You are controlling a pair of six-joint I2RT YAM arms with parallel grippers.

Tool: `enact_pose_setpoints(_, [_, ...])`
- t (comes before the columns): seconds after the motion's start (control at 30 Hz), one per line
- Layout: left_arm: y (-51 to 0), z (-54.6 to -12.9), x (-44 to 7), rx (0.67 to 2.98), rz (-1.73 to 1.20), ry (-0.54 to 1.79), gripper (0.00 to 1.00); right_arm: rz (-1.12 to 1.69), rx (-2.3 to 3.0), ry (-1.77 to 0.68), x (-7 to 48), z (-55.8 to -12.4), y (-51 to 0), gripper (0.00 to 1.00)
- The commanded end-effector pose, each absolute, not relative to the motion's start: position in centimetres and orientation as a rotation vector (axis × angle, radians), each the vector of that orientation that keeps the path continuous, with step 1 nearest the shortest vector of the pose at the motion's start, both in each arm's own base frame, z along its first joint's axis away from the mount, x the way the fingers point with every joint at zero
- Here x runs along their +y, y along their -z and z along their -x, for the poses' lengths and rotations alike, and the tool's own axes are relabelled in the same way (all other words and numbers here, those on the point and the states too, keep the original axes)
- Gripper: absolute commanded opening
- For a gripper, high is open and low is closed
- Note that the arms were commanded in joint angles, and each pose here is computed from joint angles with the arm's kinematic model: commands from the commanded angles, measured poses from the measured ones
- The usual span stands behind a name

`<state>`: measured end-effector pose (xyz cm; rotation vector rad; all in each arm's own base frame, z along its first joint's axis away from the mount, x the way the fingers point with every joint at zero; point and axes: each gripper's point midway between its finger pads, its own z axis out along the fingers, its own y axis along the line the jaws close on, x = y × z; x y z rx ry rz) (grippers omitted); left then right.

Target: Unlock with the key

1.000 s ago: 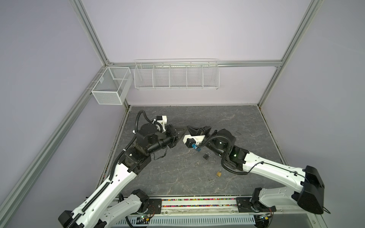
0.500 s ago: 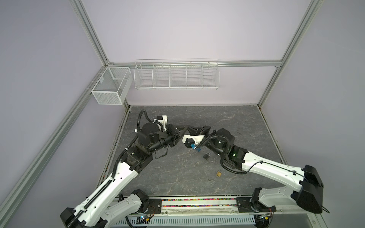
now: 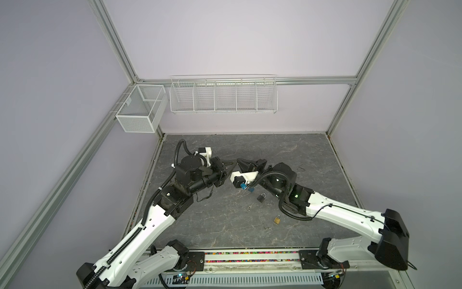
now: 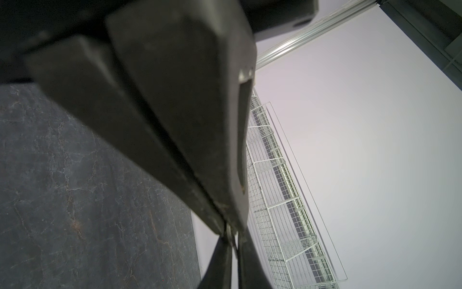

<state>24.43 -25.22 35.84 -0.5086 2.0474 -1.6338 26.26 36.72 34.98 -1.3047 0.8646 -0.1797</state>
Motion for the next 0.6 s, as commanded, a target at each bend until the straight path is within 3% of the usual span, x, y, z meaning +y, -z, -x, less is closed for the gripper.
enact_pose_setpoints(0.0, [-35.1, -24.9, -25.8, 2.051, 0.522, 1.638, 0.0, 1.292, 0.748, 0.098, 38.4, -24.1, -37.3, 0.12])
enact_pose_setpoints(0.37, [-36.3, -24.9, -25.1, 1.983, 0.51, 1.638, 0.0, 1.253, 0.783, 0.075, 37.5, -24.3, -38.4, 0.33])
enact_pose_setpoints(0.57, [-37.2, -25.2, -24.9, 1.945, 0.473, 1.614, 0.0, 1.258, 0.825, 0.039, 36.3, -24.1, -38.8, 0.39])
